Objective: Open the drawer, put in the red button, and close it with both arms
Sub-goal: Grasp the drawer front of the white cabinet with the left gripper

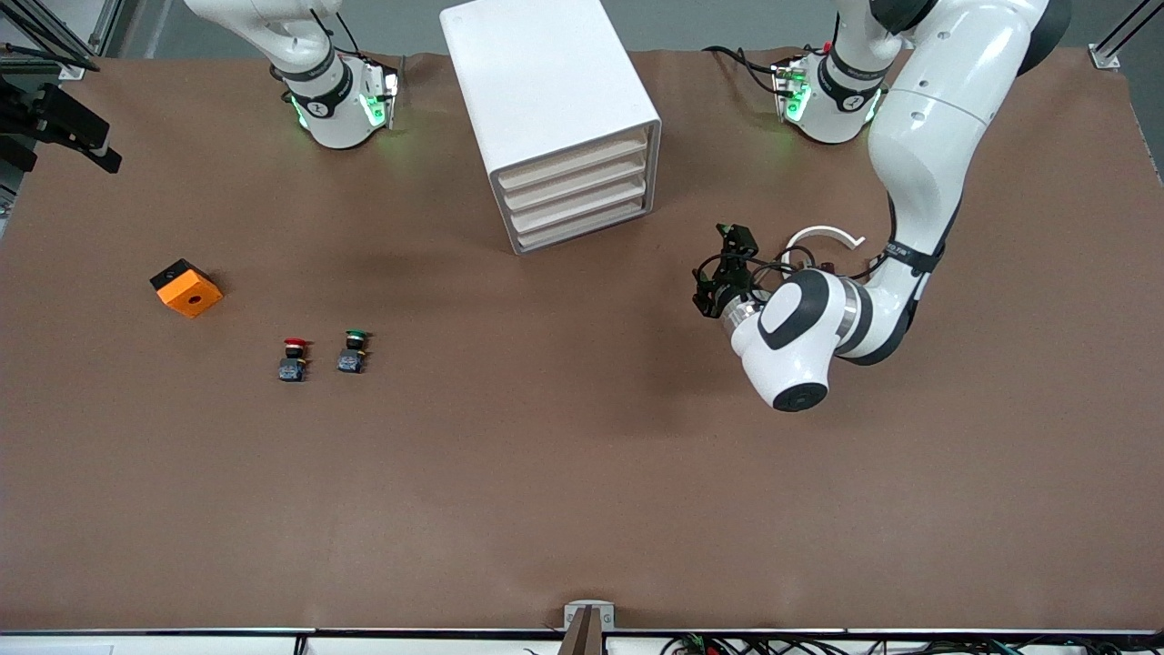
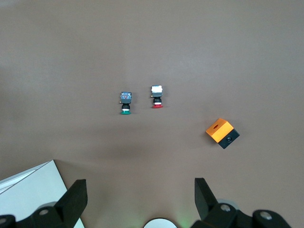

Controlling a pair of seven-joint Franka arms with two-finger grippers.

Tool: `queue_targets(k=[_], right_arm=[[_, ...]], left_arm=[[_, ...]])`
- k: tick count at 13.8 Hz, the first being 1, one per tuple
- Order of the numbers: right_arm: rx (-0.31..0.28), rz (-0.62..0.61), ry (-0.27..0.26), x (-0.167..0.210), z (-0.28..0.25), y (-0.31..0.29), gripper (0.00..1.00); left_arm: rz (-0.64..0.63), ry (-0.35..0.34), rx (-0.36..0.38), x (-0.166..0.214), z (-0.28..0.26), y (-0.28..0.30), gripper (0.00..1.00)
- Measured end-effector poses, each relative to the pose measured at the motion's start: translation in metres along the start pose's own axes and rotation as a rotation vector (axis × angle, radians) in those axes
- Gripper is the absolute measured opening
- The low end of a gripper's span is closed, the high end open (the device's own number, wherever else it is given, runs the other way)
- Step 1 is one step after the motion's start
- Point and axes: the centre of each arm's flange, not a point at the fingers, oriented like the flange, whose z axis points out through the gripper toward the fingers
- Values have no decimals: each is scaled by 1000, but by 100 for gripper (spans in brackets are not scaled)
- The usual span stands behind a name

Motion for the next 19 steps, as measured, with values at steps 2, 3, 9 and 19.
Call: queue_targets(k=[2, 3, 9, 19], right_arm=[[0, 0, 0, 0, 0, 0, 100], [0, 0, 0, 0, 0, 0, 100], [0, 0, 0, 0, 0, 0, 100], [-10, 0, 4, 0, 0, 0, 100]], left_arm=[[-50, -74, 28, 6, 4, 12, 100], [-78, -102, 40, 8, 5, 16, 100], [-255, -226, 185, -1, 20, 22, 100], [-442, -198, 338, -34, 70, 35, 100]])
